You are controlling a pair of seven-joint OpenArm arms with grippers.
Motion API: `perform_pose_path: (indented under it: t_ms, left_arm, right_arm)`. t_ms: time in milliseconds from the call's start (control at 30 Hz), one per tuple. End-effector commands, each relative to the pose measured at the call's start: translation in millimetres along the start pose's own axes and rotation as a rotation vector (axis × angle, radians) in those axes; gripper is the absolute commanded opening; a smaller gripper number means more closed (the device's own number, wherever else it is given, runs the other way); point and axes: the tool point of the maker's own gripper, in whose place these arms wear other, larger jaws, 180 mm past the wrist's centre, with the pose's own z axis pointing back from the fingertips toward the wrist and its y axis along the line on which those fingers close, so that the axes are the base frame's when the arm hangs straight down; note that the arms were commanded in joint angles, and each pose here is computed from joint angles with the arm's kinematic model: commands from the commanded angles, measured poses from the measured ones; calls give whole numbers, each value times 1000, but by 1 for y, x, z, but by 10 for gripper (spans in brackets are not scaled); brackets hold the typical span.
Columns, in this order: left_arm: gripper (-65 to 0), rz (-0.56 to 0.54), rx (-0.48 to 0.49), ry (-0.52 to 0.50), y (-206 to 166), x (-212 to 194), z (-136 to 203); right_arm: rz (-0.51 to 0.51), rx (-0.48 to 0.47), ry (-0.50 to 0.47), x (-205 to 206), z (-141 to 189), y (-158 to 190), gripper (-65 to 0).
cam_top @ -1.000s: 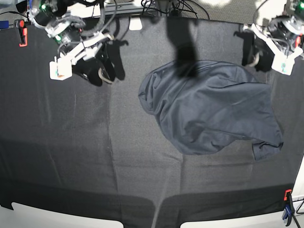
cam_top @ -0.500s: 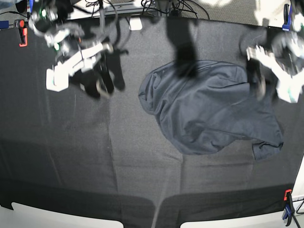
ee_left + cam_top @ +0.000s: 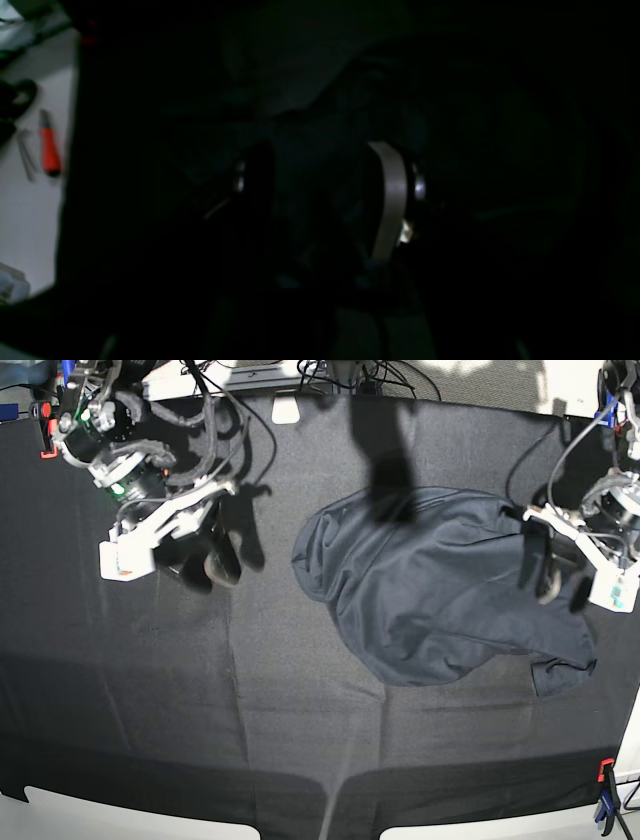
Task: Layout the t-shirt on the table in an organized manner, then fold the t-shirt properly
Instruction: 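Grasp the edge of the grey t-shirt with the right gripper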
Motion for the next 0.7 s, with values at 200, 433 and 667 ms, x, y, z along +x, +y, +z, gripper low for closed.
perform_pose_path:
  t_ms: [200,433,667]
  left_arm:
    - [-381,122,-28,191,-28,-53,10]
    - [-381,230,-21,191,-54,-78,22]
    - [-381,248,75,68,-36,-58,18]
  right_arm:
    - [33,24,341,-57,14,3,-414]
    - [88,16,320,-48,19,-9,-414]
    - [89,44,139,-12,11,-6,-414]
